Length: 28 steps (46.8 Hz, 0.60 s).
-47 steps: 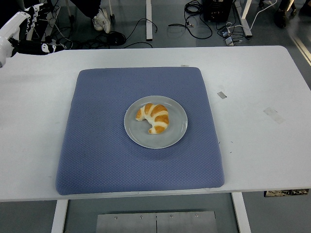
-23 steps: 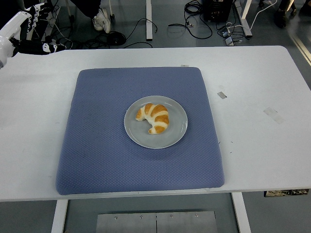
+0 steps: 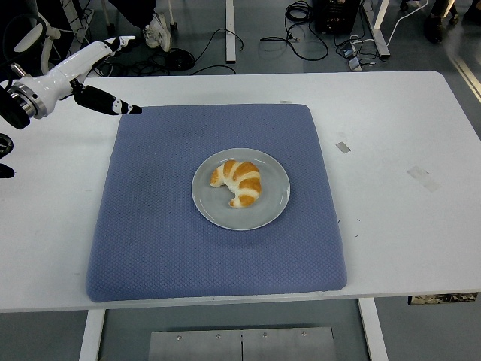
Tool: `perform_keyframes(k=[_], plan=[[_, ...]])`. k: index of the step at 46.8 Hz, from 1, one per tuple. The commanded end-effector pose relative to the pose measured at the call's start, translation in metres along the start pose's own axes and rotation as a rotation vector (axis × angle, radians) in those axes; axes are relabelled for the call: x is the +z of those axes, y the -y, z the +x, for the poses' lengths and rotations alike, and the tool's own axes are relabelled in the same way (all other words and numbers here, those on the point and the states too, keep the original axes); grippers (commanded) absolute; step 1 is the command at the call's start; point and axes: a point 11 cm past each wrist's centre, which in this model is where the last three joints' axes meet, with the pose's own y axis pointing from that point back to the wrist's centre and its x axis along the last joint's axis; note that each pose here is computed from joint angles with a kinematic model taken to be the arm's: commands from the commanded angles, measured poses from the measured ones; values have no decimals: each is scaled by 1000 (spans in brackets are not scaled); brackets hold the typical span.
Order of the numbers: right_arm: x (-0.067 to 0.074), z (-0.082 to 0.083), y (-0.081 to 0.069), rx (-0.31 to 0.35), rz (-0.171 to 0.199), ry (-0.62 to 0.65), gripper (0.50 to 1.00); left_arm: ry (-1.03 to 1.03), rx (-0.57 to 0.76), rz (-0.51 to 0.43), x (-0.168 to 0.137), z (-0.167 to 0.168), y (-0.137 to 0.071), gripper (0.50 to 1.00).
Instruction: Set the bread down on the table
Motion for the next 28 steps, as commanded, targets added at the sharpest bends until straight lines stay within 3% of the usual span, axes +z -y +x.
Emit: perform_keyframes(k=[1,15,28], plan=[[0,0,0,0,0,1,1000,66,-14,-7,8,-3,2,942],[0,0,0,0,0,-1,1000,139,-53,-110,50,-17,11,972],[0,0,0,0,0,-1,1000,193,-185,-107,74,-69,30,949]])
